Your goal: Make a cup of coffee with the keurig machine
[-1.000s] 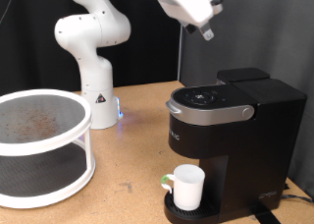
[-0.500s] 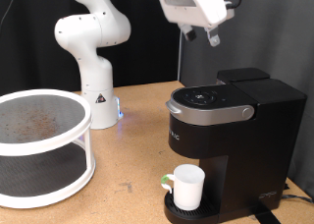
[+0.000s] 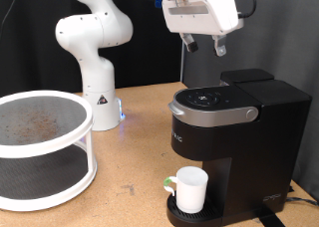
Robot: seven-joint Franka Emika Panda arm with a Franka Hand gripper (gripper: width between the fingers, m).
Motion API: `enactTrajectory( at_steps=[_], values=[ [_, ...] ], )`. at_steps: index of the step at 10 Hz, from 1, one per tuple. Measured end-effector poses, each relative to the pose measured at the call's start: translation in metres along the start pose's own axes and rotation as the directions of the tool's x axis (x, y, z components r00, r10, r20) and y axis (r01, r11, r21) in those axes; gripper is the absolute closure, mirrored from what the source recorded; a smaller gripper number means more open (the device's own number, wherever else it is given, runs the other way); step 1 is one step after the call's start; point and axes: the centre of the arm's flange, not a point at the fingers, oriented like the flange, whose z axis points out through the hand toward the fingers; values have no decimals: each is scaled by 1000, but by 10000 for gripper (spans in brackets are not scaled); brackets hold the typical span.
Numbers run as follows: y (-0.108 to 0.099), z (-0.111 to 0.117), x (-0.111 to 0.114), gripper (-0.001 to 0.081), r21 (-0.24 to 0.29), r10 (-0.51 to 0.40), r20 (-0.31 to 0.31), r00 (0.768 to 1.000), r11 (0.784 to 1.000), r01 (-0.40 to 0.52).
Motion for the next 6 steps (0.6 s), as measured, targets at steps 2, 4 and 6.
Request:
enactTrajectory(
  at_steps=[2,4,6],
  values=[
    [9,-4,4,-1,18,45,-28,999,999,-45],
    [20,-6,2,-1,27,86,-58,995,996,-84],
    [31,3,-6,-1,39,120,-50,992,992,-118]
  ],
)
